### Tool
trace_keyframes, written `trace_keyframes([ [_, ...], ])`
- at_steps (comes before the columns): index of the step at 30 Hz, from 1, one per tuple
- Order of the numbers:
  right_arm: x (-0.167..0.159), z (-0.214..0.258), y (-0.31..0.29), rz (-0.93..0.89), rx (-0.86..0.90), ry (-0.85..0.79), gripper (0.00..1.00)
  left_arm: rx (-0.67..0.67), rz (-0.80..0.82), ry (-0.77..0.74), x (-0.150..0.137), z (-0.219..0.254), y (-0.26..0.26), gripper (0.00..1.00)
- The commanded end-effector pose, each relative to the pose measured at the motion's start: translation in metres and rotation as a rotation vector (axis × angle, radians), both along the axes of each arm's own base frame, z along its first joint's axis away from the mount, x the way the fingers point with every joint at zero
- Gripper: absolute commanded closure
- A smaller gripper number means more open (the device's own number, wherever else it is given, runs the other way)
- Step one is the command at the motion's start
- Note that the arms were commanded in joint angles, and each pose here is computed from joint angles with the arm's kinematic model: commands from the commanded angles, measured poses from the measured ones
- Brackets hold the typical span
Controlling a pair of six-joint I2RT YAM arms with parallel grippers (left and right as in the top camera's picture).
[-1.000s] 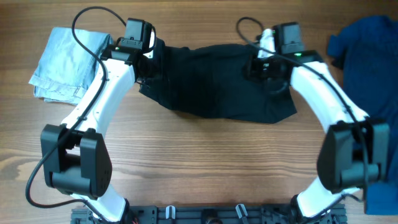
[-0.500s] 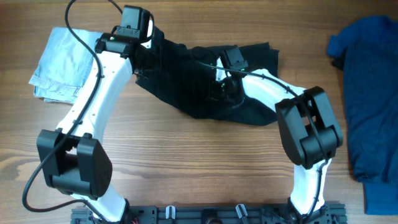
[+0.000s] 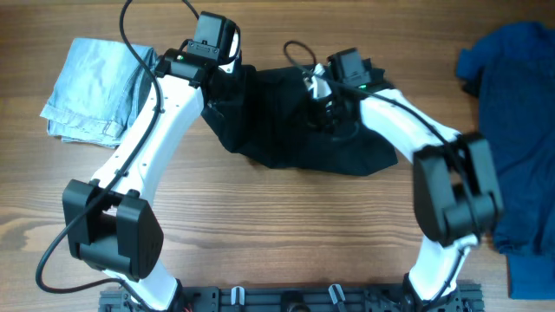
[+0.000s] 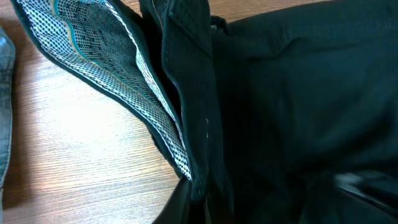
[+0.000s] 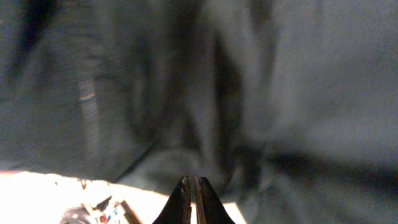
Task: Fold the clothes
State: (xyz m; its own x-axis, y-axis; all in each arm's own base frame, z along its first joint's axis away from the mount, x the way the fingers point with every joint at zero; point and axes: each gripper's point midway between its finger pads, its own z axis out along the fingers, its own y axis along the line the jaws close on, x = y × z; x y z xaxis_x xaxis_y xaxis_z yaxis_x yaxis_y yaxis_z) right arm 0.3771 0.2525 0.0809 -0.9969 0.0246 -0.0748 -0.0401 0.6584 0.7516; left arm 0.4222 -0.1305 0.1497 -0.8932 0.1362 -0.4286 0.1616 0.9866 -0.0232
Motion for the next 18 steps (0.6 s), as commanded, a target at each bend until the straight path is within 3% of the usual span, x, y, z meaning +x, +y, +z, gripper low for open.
trace_keyframes([
  [1, -0.017, 0.017, 0.013, 0.055, 0.0, -0.006, 0.96, -0.011, -0.017, -0.093, 0.008, 0.037, -0.002, 0.96],
  [10, -0.049, -0.035, 0.014, -0.014, -0.281, 0.064, 0.96, -0.055, -0.015, -0.229, 0.01, 0.098, -0.002, 0.95],
  [18, -0.05, -0.053, 0.005, -0.092, -0.37, 0.066, 0.96, -0.062, -0.015, -0.253, 0.009, 0.107, -0.001, 0.93],
])
